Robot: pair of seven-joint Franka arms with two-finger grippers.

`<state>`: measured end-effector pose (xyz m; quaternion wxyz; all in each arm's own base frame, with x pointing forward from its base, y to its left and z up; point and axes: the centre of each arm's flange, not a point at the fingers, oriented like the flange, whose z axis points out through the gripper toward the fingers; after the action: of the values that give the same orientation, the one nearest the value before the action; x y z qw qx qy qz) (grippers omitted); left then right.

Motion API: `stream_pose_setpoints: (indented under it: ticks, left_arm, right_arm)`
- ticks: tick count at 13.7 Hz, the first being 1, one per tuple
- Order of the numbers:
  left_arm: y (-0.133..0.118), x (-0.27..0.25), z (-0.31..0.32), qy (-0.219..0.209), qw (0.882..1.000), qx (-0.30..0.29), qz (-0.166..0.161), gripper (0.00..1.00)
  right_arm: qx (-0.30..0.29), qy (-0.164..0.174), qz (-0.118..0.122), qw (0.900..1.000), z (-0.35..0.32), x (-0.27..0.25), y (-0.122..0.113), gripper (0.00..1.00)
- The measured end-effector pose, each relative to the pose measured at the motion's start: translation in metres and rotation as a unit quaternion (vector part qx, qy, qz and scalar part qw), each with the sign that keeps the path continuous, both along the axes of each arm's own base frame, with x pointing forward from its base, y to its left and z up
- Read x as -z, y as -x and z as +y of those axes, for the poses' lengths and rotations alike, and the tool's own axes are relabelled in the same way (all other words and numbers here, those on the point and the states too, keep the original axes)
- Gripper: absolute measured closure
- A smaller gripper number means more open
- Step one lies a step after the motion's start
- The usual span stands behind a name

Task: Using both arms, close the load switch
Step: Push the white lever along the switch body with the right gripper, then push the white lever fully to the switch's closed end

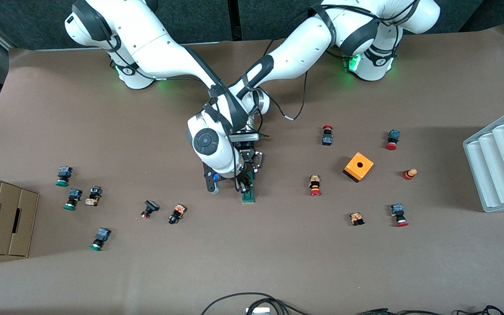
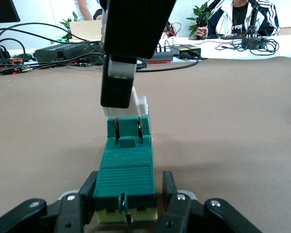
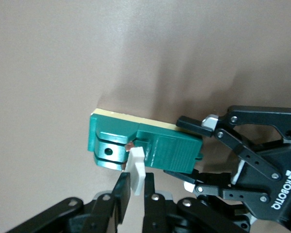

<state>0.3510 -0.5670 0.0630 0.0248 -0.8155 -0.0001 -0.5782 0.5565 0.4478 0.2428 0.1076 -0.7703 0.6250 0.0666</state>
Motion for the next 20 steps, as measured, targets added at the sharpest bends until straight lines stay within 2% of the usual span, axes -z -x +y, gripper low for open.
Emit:
stream_pose_setpoints:
  ticks: [12, 20]
  left_arm:
    - [0.0, 0.0, 0.0, 0.0, 1.0, 0.0, 0.0, 0.41]
    - [0.0, 0.0, 0.0, 0.0, 1.0, 0.0, 0.0, 0.41]
  right_arm:
    - [0.011, -0.004, -0.01, 1.0, -0.007, 0.001, -0.02, 0.81]
    - [0.018, -0.009, -0.005, 1.0, -0.007, 0.002, -0.028, 0.8]
